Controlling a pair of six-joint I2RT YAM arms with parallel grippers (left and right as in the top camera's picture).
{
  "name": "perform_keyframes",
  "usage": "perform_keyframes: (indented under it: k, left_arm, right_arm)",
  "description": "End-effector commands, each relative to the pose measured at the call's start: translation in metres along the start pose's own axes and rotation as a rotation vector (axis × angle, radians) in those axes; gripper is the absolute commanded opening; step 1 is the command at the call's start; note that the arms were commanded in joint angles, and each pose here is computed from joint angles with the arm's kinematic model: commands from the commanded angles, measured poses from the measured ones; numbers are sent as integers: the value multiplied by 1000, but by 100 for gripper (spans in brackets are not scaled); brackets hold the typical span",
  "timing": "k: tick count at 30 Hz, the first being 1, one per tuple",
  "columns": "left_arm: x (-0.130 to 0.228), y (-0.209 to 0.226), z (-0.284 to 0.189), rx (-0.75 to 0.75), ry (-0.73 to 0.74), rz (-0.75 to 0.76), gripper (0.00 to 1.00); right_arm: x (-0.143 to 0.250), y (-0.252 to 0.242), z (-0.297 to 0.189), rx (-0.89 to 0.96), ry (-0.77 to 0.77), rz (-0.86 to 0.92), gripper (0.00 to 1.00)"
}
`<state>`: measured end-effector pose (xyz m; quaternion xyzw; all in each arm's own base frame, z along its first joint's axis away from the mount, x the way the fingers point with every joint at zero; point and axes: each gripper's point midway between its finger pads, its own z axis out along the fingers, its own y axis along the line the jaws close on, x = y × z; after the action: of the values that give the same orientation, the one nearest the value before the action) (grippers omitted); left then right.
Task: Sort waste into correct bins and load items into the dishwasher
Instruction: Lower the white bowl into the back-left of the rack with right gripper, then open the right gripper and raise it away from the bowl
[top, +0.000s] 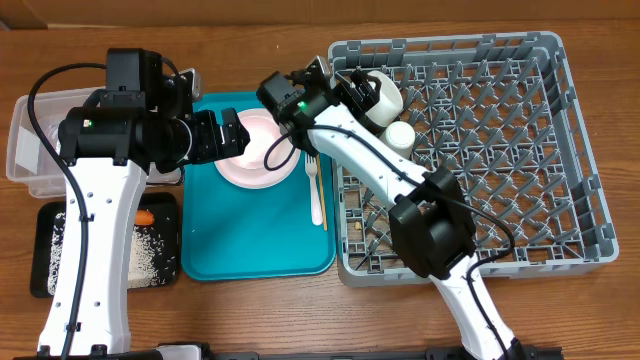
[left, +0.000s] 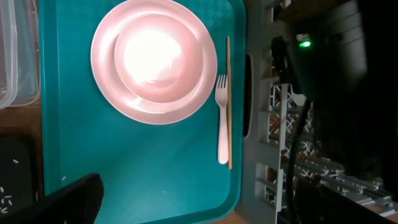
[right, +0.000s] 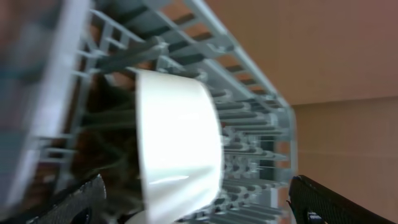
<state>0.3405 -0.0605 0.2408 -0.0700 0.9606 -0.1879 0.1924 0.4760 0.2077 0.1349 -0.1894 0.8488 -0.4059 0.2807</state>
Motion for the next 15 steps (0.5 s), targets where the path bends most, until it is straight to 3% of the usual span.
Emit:
perform_keyframes:
  k: [1,6,8,10,13,15]
  left_arm:
    - [-5,-2,-4,-2,-18,26,100]
    - [-5,-2,-4,-2,-18,26,100]
    - [-5,-2,-4,-2,-18,26,100]
    - [-5,-2,-4,-2,-18,26,100]
    - [-5,-2,-4,-2,-18,26,100]
    - [-5,-2,-4,-2,-18,26,100]
  right_arm:
    - [-21,-32,-32,-174,-62,149,97]
    - [-28,-72,-58,-366,-109,282,96]
    - [-25,-105,-63,-457,-111,410,93]
    - [-21,-125,-60,-541,-108,476,78]
    - [-16,-136,-48,-715,-82,547,36]
    - [-12,-138,-39,-809,-59,578,22]
